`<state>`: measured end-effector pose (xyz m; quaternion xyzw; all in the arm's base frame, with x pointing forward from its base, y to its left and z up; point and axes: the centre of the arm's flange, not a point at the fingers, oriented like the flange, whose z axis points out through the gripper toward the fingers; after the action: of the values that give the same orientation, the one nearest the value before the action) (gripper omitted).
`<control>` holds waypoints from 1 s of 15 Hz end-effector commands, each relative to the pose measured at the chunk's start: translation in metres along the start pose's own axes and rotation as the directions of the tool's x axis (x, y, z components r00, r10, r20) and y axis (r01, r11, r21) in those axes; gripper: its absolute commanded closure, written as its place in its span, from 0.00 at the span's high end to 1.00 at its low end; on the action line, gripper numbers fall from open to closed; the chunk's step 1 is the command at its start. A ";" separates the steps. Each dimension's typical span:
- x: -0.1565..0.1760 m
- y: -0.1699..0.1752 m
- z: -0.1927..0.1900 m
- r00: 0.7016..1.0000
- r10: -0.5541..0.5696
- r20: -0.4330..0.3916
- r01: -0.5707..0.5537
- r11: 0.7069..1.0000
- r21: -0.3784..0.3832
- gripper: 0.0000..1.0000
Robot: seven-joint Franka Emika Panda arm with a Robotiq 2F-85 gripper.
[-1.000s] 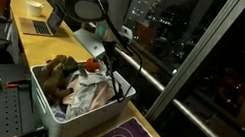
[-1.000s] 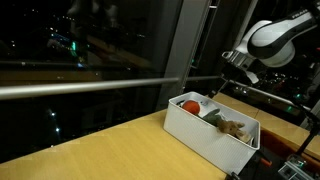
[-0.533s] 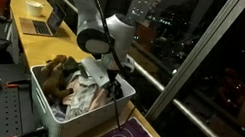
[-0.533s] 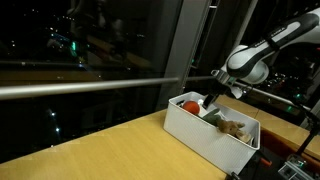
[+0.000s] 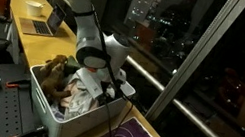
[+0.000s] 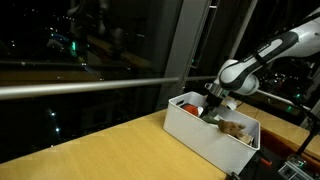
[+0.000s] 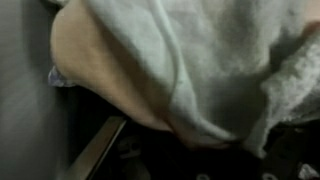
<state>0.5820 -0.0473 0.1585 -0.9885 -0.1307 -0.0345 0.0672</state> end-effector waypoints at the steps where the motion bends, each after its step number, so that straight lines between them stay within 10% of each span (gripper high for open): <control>1: -0.009 -0.001 -0.019 0.999 -0.025 0.027 0.024 0.999 0.039 0.37; 6: -0.033 0.019 -0.080 1.000 0.002 0.011 -0.003 0.999 0.054 0.02; 15: -0.028 -0.014 -0.261 0.992 -0.092 -0.085 0.094 0.996 0.010 0.05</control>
<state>0.5482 -0.0976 0.3448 -0.9842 -0.1450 -0.0578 0.0839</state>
